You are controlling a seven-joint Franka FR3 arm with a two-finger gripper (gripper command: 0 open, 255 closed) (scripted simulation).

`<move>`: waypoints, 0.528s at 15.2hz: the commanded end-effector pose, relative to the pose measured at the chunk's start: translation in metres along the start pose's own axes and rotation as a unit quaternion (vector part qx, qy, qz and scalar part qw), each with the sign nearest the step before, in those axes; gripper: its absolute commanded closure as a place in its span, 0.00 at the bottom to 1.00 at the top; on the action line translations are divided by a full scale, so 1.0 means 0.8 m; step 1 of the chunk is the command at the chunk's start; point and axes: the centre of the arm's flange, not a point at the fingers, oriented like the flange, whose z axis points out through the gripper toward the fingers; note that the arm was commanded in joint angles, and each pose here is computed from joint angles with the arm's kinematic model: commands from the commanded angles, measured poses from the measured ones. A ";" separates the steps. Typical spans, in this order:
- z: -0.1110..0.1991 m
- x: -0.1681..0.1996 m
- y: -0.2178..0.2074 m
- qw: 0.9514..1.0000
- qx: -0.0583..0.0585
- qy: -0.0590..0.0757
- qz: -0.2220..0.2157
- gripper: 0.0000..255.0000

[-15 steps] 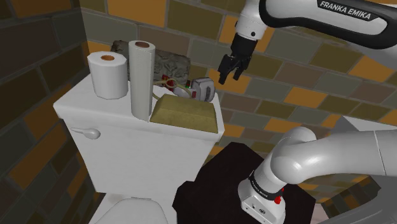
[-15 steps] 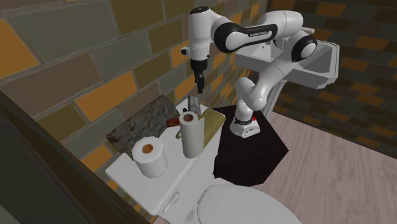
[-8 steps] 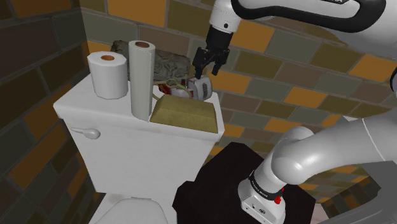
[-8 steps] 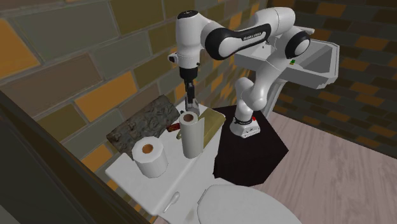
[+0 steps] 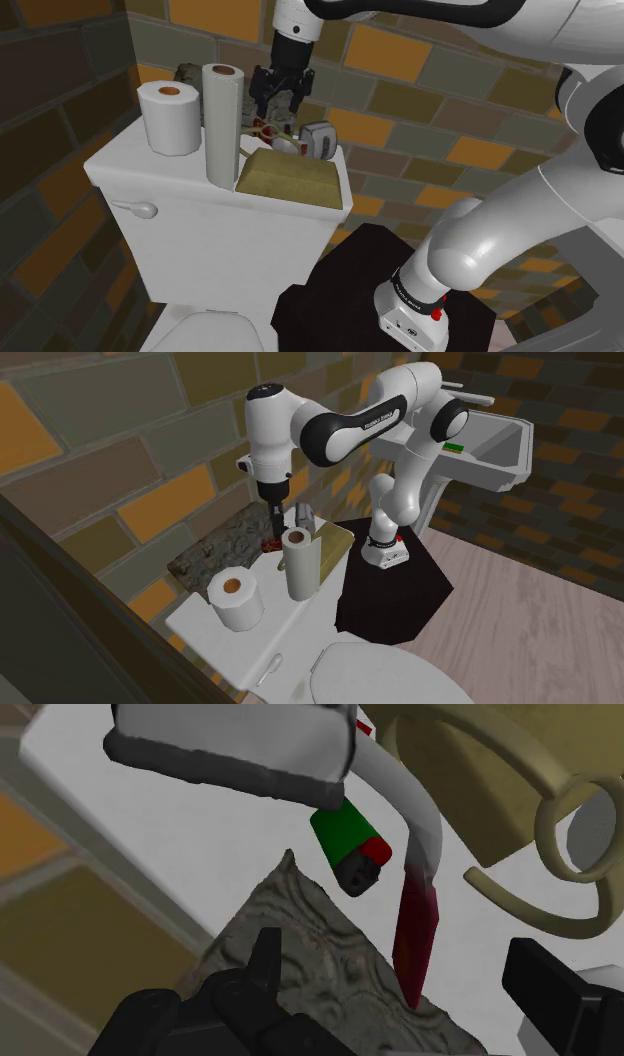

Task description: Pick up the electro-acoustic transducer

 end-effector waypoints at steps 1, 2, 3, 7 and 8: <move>0.000 0.020 -0.024 1.000 0.003 0.002 -0.002 0.00; 0.000 0.020 -0.024 1.000 0.003 0.002 -0.002 0.00; 0.007 0.020 -0.024 1.000 0.003 0.002 -0.002 0.00; 0.033 0.019 -0.023 1.000 0.003 0.002 -0.002 0.00; 0.040 0.018 -0.023 1.000 0.003 0.002 -0.002 0.00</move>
